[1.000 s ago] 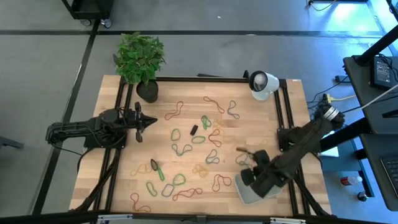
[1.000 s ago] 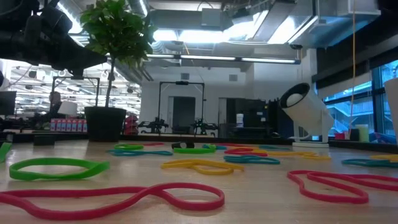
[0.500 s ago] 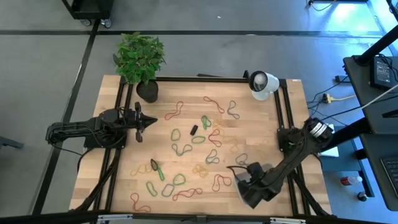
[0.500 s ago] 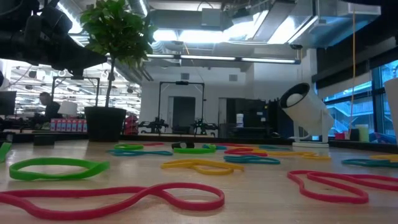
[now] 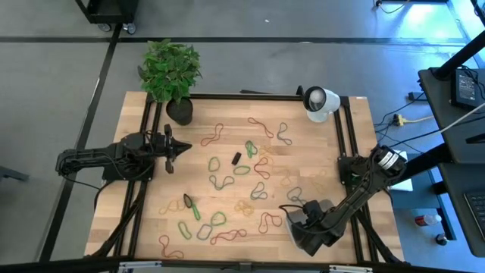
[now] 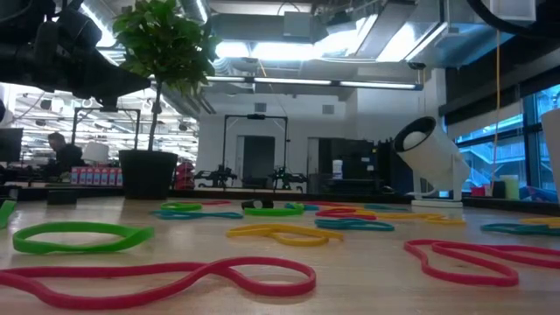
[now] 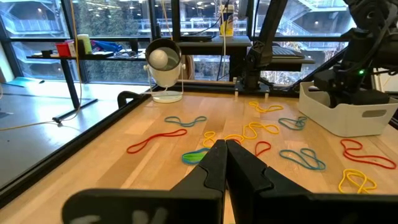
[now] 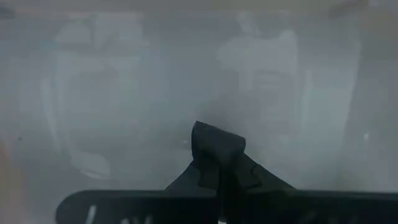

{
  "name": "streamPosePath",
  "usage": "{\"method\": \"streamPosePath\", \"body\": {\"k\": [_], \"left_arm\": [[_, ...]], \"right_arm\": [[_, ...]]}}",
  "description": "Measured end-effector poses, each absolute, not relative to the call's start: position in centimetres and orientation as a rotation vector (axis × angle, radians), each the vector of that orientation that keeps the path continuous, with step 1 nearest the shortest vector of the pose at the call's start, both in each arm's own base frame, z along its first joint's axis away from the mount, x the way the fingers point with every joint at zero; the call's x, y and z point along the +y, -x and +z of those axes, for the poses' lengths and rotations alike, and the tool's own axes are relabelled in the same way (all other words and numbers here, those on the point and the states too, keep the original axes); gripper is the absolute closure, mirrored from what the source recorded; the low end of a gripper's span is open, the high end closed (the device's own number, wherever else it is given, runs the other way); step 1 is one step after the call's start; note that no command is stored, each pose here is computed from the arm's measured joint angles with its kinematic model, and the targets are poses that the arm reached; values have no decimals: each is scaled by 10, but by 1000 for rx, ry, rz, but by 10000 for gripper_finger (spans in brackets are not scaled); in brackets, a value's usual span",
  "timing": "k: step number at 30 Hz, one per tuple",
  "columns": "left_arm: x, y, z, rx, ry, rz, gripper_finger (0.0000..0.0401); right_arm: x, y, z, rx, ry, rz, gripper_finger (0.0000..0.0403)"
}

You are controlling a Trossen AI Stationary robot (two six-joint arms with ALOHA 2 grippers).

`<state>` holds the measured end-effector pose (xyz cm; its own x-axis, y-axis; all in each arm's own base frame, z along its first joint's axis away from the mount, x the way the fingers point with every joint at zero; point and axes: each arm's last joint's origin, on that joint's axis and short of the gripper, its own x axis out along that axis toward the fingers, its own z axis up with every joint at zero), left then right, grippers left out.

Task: Pick and place rubber bands into bin
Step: Put the black rubber band into the white bin, then put the green rubber band into the white bin

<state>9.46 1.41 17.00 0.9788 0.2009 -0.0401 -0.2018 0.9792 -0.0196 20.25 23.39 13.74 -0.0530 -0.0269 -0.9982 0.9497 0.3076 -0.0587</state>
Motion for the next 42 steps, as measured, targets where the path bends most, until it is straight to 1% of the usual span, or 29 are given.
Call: {"method": "streamPosePath", "body": {"k": [7, 11, 17, 25, 30, 42], "left_arm": [[14, -95, 170, 38, 23, 203, 397], [14, -95, 170, 38, 24, 203, 397], [14, -95, 170, 38, 24, 203, 397], [14, -95, 170, 38, 24, 203, 397], [14, -95, 170, 38, 24, 203, 397], [14, -95, 170, 38, 24, 203, 397]], "right_arm": [[233, -202, 135, 1366, -942, -1021, 401], [233, -202, 134, 1365, -940, -1023, 388], [235, -205, 144, 1310, -909, -1049, 351], [232, -204, 165, 1271, -955, -1025, 289], [229, -202, 175, 1265, -972, -1010, 265], [224, -198, 193, 1240, -977, -945, 257]]}}
